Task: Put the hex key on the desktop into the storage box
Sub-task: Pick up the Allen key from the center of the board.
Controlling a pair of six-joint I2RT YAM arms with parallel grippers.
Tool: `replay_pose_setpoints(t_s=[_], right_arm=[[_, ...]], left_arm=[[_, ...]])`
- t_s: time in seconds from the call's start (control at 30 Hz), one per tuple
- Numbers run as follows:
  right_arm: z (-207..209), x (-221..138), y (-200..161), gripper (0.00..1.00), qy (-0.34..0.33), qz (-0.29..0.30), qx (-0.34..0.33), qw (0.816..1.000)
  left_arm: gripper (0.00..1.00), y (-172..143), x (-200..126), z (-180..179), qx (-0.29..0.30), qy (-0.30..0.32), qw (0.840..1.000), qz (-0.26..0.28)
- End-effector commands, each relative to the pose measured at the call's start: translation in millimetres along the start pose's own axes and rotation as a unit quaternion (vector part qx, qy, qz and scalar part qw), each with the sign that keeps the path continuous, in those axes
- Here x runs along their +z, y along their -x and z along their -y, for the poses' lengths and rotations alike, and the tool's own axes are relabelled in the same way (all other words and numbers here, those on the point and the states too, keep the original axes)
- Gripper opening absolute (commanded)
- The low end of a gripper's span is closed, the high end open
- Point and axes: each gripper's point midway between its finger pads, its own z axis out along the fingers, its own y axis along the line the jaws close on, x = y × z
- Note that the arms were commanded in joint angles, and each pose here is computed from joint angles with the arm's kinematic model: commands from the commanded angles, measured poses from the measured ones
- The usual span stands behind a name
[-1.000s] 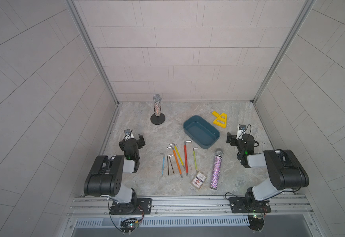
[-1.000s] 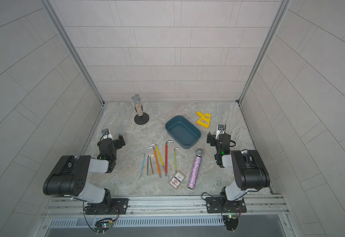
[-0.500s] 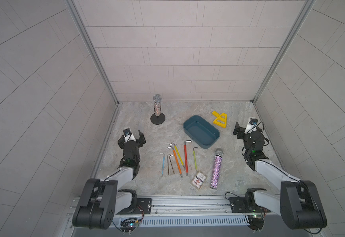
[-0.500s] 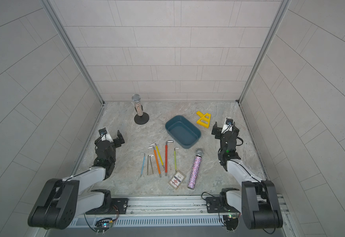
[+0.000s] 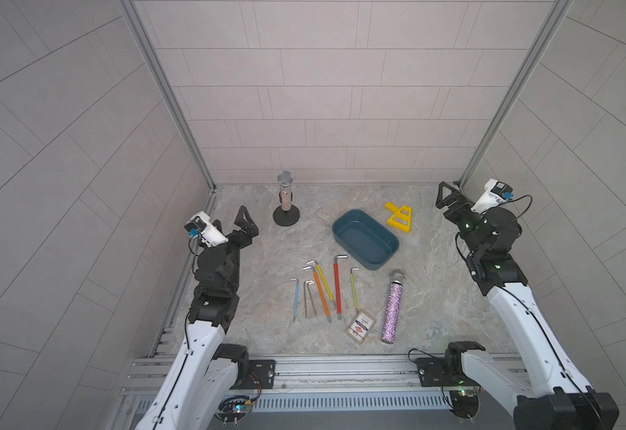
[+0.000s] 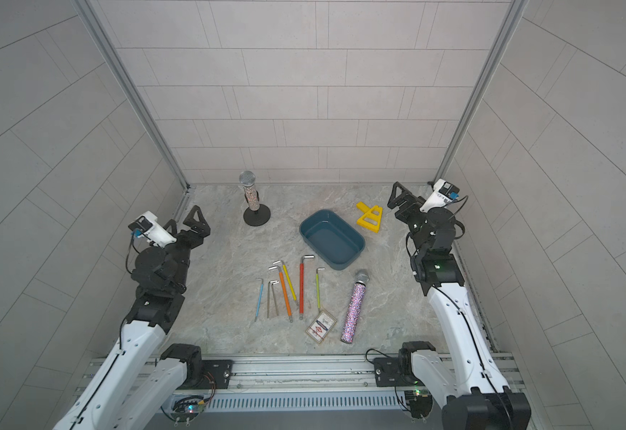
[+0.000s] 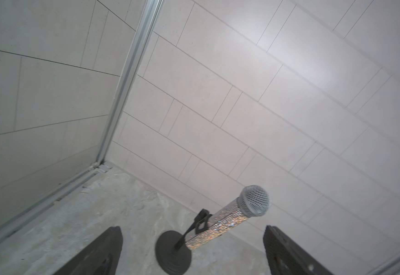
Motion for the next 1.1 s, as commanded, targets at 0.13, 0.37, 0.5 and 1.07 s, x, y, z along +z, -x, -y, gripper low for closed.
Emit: replay_pose_setpoints(t_s=[0.13,0.37,0.5,1.07], right_arm=[[-9,2,-74,0.96,0.028,-0.155,0.106,0.982],[-43,-44,-147,0.83,-0.054,-0.300,-0.165,0.938],[-43,-80,-203,0.76,-0.105,-0.383,-0.294,0.870],[-13,-112,-337,0.32,-0.149,-0.593,-0.385,0.691]], left_arm=[[1.00,-105,17,-2,-0.134,0.017,0.962,-0.236],[1.00,-144,-34,-35,0.028,0.120,0.919,-0.374],[1.00,-142,-70,-51,0.157,0.147,0.876,-0.432],[1.00,-128,-98,-25,0.172,0.045,0.890,-0.420]])
